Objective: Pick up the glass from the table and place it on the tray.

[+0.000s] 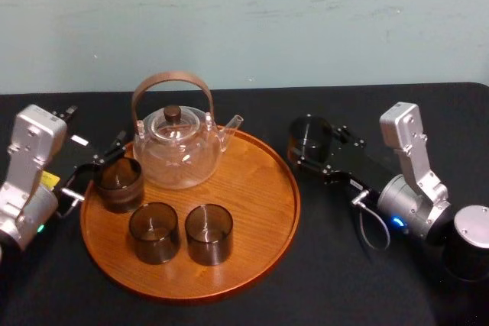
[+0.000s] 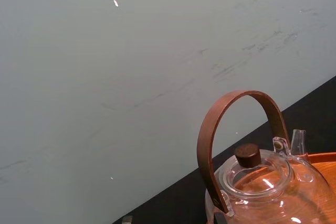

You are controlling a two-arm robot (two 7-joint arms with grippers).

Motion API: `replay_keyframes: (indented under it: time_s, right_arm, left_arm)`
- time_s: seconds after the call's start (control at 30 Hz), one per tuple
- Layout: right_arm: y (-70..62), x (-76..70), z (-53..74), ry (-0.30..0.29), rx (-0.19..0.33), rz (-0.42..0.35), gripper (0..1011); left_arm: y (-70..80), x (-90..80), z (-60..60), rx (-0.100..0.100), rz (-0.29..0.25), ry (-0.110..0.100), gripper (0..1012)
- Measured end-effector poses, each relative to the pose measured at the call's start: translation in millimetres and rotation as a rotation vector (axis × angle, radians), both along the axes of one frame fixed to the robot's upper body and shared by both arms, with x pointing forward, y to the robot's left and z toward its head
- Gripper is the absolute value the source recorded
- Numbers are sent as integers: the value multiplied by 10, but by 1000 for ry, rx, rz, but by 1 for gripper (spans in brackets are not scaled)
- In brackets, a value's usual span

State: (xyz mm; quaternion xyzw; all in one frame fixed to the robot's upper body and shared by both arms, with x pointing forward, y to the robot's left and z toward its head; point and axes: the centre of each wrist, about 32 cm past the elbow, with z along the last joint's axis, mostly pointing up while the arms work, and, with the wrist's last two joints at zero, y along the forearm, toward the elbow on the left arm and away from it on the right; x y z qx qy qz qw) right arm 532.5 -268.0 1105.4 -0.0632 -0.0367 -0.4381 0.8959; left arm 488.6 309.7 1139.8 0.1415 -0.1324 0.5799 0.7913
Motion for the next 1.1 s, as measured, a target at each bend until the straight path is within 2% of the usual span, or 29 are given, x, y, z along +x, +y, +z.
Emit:
replay_keyframes:
  time_s: [0.27, 0.33, 0.7, 0.93, 1.1]
  right_arm:
    - [166, 2, 28, -5, 5, 61, 899]
    - [245, 18, 16, 0, 7, 86, 899]
    - [496, 106, -14, 9, 4, 163, 900]
    - [614, 150, -43, 18, -8, 193, 899]
    - [643, 167, -70, 27, -13, 200, 899]
  left_arm:
    - [0, 0, 0, 0, 0, 0, 1001]
    - [0, 0, 0, 0, 0, 0, 1002]
    - [0, 0, 0, 0, 0, 0, 1001]
    - [0, 0, 0, 0, 0, 0, 1001]
    - [0, 0, 0, 0, 0, 0, 1001]
